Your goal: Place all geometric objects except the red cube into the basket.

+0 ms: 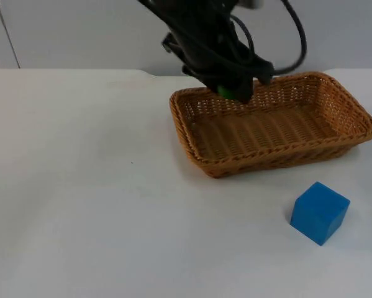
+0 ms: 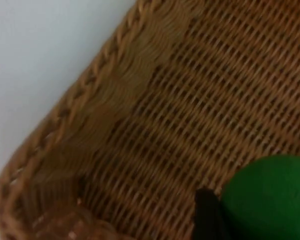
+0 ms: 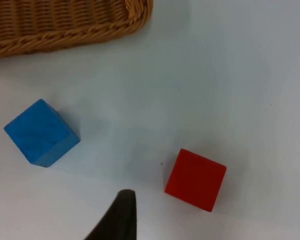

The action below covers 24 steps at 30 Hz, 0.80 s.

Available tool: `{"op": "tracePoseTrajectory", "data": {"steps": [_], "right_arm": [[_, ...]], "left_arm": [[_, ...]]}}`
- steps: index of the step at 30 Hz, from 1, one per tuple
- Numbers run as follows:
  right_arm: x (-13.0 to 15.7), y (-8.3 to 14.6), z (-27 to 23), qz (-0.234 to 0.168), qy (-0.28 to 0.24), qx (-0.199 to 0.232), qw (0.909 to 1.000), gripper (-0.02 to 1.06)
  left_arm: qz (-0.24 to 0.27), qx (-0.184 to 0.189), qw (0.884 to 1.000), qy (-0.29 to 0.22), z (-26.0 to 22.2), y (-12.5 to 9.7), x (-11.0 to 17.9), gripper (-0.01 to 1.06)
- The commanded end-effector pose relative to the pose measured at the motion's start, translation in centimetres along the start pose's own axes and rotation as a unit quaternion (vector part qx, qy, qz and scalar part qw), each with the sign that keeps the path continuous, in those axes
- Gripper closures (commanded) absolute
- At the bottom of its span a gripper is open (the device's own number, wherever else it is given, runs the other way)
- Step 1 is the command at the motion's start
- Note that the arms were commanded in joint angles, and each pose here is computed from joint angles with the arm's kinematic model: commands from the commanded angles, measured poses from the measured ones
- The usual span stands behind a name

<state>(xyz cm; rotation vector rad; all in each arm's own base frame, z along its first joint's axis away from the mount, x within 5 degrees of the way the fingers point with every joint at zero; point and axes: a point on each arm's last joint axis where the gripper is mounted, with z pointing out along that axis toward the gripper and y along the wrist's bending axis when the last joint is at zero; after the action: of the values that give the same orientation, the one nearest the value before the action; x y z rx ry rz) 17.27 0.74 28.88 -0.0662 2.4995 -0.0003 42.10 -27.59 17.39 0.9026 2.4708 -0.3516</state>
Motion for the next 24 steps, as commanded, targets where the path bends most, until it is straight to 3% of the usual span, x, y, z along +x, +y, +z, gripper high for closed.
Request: {"op": "tracePoseTrajectory", "data": {"steps": [1,8,10,12,13,14,15,16,18,24], "right_arm": [[-0.2,-0.1,-0.1,0.003,-0.007,0.002,1.0,-0.01],[-0.2,-0.1,-0.1,0.003,-0.007,0.002,1.0,-0.01],[-0.2,-0.1,-0.1,0.003,-0.007,0.002,1.0,-0.01],[-0.2,-0.1,-0.1,0.003,-0.007,0.002,1.0,-0.01],[-0.2,-0.1,-0.1,0.003,-0.007,0.002,1.0,-0.01],[-0.2,-0.1,-0.1,0.003,-0.007,0.002,1.0,-0.01],[-0.2,-0.1,-0.1,0.003,-0.007,0.002,1.0,-0.01],[-0.2,-0.1,-0.1,0.003,-0.007,0.002,1.0,-0.01],[-0.2,-0.1,-0.1,0.003,-0.007,0.002,1.0,-0.01],[-0.3,-0.1,-0.1,0.003,-0.011,0.002,0.9999,-0.01]], "left_arm": [[0.006,0.003,1.0,0.009,2.1,-0.3,0.3,1.05],[-0.006,0.01,0.999,0.05,4.8,-0.1,2.0,1.0],[-0.015,0.012,0.998,0.052,4.9,-0.2,2.1,0.87],[-0.021,0.015,0.998,0.052,4.9,-0.2,2.0,0.66],[-0.021,0.015,0.998,0.052,4.9,-0.2,2.0,0.66],[-0.023,0.018,0.998,0.055,4.7,-0.3,2.0,0.46],[-0.023,0.019,0.998,0.057,4.7,-0.3,2.1,0.39],[-0.023,0.023,0.997,0.067,4.5,-0.4,2.2,0.21],[-0.023,0.026,0.996,0.078,4.1,-0.5,2.2,0.03],[-0.025,0.039,0.995,0.093,0.7,-1.1,1.3,0.0]]}}
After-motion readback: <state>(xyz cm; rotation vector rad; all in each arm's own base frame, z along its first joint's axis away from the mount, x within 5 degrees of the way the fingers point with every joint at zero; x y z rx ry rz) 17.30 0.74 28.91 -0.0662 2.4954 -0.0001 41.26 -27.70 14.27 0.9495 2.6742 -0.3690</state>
